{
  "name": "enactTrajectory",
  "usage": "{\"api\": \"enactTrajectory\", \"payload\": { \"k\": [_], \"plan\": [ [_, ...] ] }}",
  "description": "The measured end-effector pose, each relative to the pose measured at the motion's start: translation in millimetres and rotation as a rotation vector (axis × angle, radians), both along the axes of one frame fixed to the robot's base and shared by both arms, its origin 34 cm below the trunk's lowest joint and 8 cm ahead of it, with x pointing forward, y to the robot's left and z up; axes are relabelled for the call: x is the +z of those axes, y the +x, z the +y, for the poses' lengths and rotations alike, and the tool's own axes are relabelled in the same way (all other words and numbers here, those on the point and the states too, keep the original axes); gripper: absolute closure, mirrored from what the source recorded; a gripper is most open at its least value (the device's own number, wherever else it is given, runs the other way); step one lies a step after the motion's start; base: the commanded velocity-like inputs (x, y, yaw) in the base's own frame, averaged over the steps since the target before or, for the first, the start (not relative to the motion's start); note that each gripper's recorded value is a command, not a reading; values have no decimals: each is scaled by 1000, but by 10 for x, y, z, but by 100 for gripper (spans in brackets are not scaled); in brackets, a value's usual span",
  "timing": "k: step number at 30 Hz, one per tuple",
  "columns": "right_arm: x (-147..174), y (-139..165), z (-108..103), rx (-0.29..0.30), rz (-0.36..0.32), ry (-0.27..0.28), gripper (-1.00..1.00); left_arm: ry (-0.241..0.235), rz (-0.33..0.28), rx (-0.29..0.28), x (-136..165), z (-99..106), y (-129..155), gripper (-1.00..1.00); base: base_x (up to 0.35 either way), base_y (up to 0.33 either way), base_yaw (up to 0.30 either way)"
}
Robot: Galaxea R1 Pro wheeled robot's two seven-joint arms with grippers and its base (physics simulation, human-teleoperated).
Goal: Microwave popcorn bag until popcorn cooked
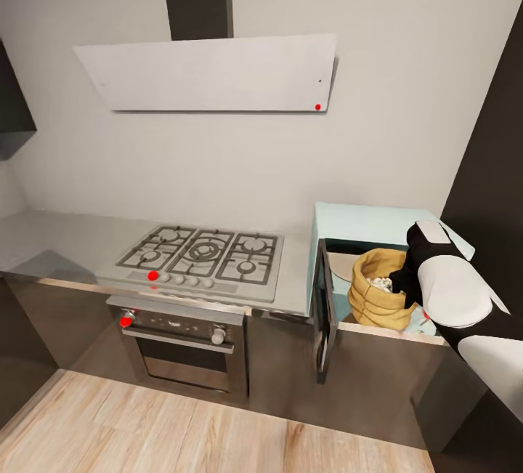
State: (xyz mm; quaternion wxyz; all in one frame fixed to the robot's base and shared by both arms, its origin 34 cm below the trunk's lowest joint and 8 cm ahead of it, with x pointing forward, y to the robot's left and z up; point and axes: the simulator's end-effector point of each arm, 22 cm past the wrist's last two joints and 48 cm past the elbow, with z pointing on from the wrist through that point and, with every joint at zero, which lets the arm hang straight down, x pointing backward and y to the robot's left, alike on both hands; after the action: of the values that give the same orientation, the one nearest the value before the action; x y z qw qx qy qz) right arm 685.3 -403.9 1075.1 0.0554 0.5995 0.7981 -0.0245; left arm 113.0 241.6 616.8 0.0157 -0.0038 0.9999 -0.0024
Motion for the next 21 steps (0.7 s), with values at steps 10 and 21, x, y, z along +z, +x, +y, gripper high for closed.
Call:
{"api": "enactTrajectory", "payload": {
  "k": [10, 21],
  "plan": [
    [10, 9, -16, -6, -5, -2, 100, 2, 0, 0, -1, 18, 1, -100, 87, 18, 0],
    [10, 7, -16, -6, -5, -2, 100, 3, 0, 0, 0, 24, 0, -100, 134, 0, 0]
  ]
}}
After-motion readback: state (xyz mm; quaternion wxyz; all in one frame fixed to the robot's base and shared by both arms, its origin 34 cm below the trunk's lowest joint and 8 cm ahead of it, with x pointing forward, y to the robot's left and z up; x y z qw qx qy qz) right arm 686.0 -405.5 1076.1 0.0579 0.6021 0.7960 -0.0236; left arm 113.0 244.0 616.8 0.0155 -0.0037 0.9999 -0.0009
